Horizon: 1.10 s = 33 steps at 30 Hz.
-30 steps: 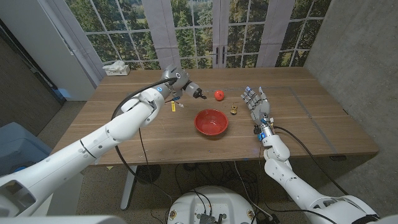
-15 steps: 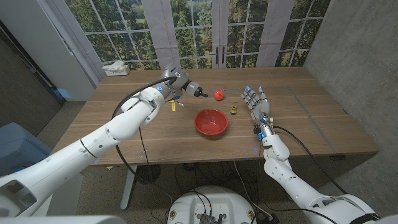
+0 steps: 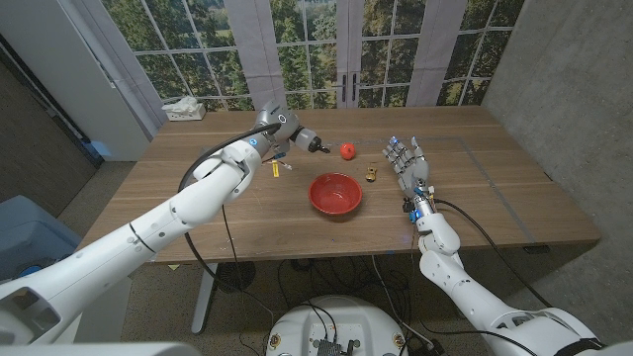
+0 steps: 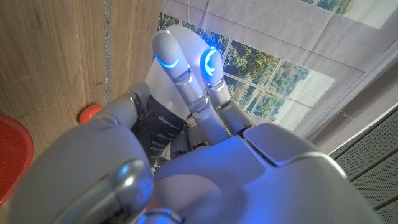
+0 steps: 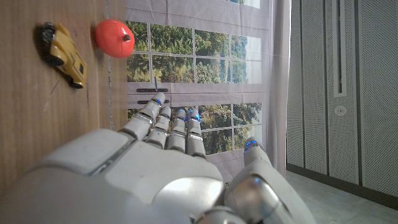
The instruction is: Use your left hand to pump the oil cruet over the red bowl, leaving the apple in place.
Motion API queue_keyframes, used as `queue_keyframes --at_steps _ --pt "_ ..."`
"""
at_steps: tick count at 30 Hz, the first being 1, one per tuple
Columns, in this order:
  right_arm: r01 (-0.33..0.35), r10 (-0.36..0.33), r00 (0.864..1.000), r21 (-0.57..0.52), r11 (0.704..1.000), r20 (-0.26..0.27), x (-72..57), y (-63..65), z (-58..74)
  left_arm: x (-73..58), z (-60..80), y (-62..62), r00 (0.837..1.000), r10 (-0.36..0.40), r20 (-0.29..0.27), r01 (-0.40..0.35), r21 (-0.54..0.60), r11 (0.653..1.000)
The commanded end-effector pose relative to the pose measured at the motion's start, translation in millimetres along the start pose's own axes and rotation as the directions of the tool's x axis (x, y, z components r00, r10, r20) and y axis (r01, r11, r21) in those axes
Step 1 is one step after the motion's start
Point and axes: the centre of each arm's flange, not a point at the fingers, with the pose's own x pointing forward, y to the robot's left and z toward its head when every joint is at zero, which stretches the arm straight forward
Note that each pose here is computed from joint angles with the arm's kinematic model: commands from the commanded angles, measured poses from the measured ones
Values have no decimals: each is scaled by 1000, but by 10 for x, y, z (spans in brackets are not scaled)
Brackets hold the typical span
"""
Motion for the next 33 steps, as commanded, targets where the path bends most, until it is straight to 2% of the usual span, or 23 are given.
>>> queue_keyframes --at_steps 1,14,33 --pt "-6 6 1000 -4 1000 -3 39 -3 12 0 -5 -16 1000 15 4 -15 7 1000" --pt "-8 8 1000 -6 1000 -7 52 -19 28 17 10 -30 999 -30 -17 31 20 999" --pt "-18 18 1000 -17 1000 -12 53 -49 85 14 32 -9 997 -57 -60 59 27 998"
